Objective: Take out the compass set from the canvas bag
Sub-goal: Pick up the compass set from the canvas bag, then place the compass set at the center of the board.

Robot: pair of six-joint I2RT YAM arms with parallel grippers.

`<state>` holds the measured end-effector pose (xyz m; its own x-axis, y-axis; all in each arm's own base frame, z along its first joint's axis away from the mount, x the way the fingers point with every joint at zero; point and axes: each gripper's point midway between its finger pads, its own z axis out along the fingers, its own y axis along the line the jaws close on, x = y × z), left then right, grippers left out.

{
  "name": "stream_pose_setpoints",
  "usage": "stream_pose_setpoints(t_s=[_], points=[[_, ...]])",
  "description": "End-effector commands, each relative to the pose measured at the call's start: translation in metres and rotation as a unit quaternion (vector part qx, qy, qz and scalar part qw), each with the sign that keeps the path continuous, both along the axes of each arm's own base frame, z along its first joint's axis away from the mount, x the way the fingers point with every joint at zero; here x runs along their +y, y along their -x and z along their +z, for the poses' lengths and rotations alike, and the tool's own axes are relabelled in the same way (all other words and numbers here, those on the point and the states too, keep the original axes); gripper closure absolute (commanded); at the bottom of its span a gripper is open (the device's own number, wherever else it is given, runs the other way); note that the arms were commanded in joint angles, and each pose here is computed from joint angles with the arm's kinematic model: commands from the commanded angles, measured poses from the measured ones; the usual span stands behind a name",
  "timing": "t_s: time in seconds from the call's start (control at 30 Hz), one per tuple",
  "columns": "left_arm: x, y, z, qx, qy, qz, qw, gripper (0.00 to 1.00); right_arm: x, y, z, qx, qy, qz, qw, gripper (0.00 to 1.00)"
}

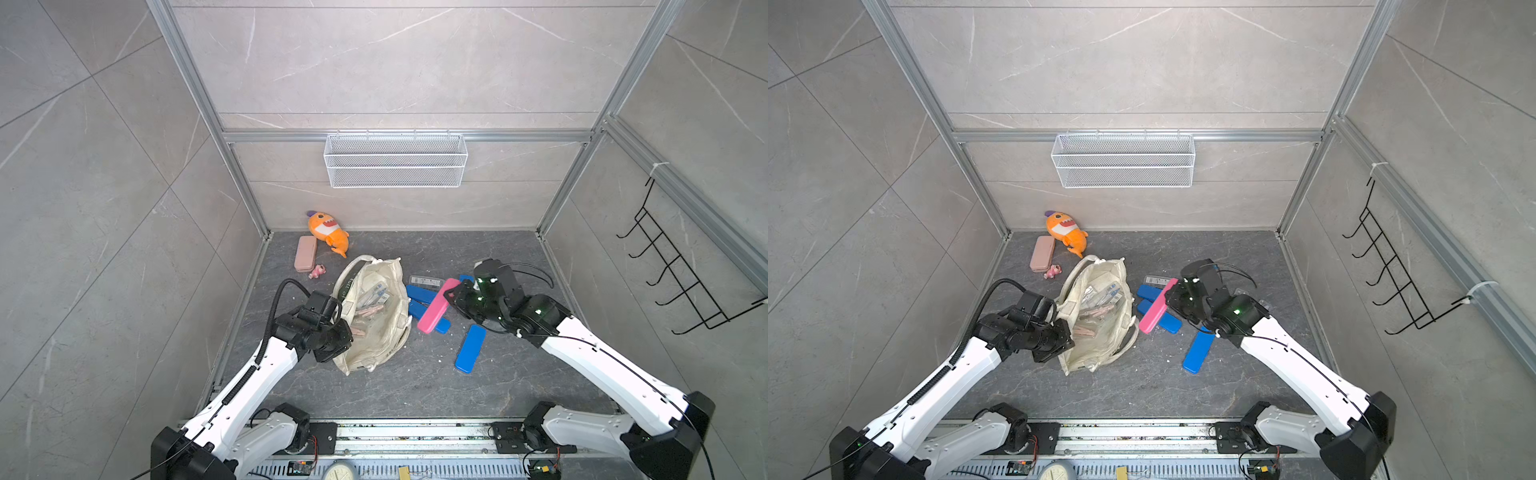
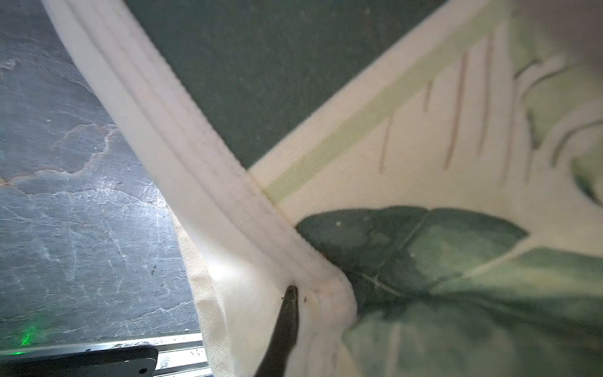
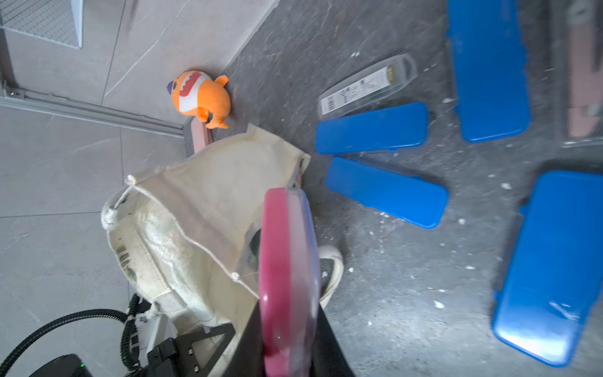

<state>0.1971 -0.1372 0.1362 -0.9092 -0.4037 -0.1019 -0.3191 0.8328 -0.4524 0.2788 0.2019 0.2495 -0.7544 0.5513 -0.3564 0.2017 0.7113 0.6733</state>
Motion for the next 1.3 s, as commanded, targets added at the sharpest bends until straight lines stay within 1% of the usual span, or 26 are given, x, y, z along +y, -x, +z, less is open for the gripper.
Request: stream_pose_setpoints(t_s=[0.0,0.2,0.43,0.6,0.73,1.0,1.13,1.27], points=[[-0.006,-0.007,0.013,-0.016,0.011,-0.011,1.0,1.0,-0.035,0.016,-0.029,0.034,0.045,-0.005,0.998,1.0],[-0.007,-0.006,0.013,-0.015,0.012,-0.011,1.0,1.0,-0.077,0.025,-0.063,0.074,0.04,-0.039,0.996,1.0],[-0.007,-0.007,0.013,-0.016,0.014,-0.011,1.0,1.0,-0.107,0.037,-0.099,0.118,0.023,-0.068,0.99,1.0],[-0.009,-0.009,0.014,-0.015,0.014,-0.013,1.0,1.0,-0.126,0.045,-0.116,0.137,0.013,-0.088,0.987,1.0],[-0.009,-0.009,0.012,-0.015,0.014,-0.012,1.0,1.0,-0.138,0.05,-0.122,0.143,0.004,-0.098,0.985,1.0],[-0.006,-0.006,0.014,-0.019,0.016,-0.006,1.0,1.0,-0.154,0.057,-0.135,0.159,-0.015,-0.106,0.981,1.0],[-0.006,-0.005,0.011,-0.012,0.015,-0.007,1.0,1.0,-0.161,0.057,-0.139,0.163,-0.004,-0.104,0.981,1.0],[-0.008,-0.007,0.011,-0.013,0.017,-0.009,1.0,1.0,-0.164,0.055,-0.152,0.183,0.006,-0.07,0.981,1.0]])
